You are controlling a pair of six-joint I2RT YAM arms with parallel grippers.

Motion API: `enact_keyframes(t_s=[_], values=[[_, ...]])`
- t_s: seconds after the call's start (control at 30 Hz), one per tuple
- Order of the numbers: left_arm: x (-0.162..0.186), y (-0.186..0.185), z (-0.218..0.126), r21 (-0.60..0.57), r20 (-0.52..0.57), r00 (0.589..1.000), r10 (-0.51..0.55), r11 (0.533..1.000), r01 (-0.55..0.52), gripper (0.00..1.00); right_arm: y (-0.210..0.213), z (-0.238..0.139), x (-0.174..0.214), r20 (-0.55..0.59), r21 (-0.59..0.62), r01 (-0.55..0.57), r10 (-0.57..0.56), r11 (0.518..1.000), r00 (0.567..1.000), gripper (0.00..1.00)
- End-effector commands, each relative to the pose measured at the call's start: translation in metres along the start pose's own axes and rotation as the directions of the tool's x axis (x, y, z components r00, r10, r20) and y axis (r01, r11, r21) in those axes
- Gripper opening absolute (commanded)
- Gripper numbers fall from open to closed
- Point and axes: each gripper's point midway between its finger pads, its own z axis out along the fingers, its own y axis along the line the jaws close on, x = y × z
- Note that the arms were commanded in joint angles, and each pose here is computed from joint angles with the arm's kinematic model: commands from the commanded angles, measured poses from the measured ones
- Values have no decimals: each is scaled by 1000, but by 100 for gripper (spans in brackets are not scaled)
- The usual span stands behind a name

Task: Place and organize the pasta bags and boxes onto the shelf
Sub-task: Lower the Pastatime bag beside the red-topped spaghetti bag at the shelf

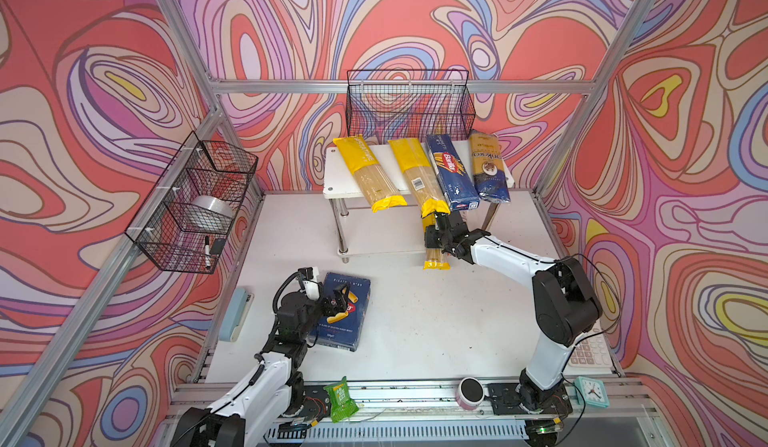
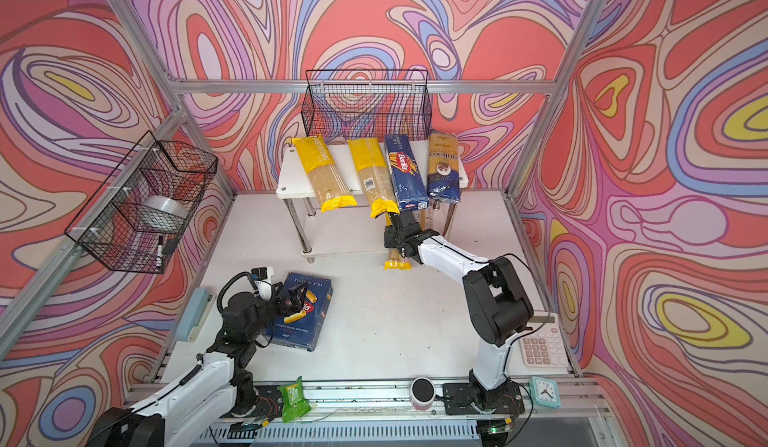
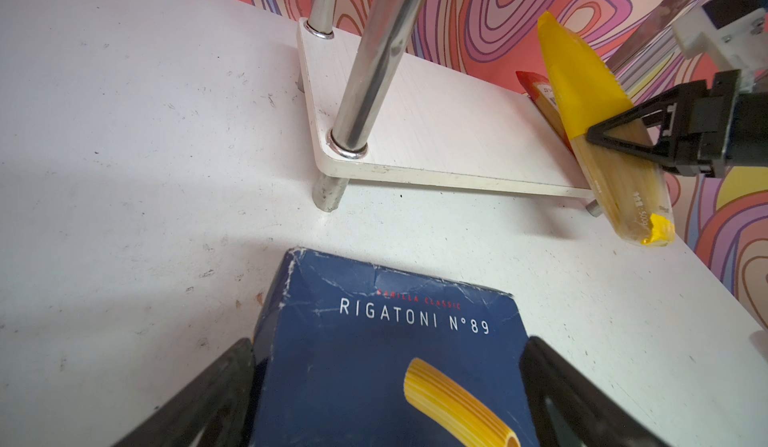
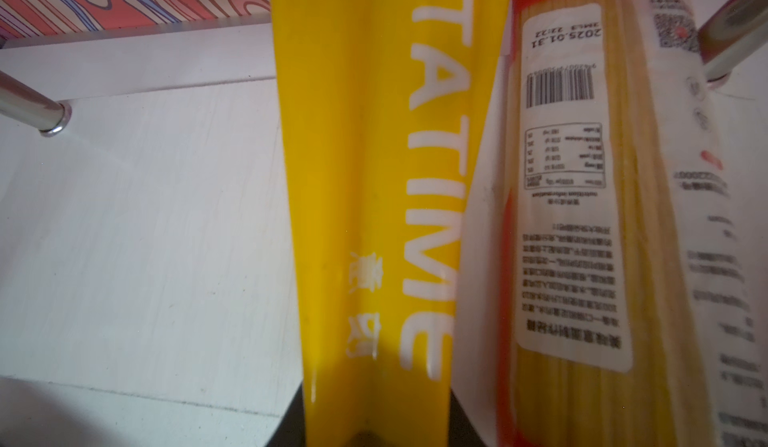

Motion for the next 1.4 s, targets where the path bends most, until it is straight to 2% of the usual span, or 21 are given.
enact_keyframes(t_s=[0.0, 0.67, 0.8, 0.83, 0.93, 1.03, 1.37], values=[[1, -6, 0, 27, -14, 1000, 11, 1000, -11, 100, 11, -8, -51, 139, -42, -13, 18, 999, 990, 0], [2, -6, 1, 26, -19, 1000, 12, 1000, -11, 100, -4, 13, -67, 151, -25, -44, 47, 999, 987, 0], [1, -7, 1, 27, -19, 1000, 13, 1000, -12, 100, -6, 17, -66, 139, -21, -51, 53, 998, 989, 6], [2, -6, 1, 26, -20, 1000, 12, 1000, -11, 100, -6, 17, -66, 137, -21, -54, 56, 998, 989, 10], [2, -7, 1, 27, -20, 1000, 12, 1000, -11, 100, -7, 17, -62, 128, -19, -61, 63, 998, 990, 35], [1, -6, 1, 26, -17, 1000, 12, 1000, -11, 100, -10, 16, -59, 130, -16, -72, 74, 997, 989, 48], [2, -6, 1, 26, -18, 1000, 12, 1000, -12, 100, -6, 8, -50, 102, -49, -74, 79, 996, 992, 63]])
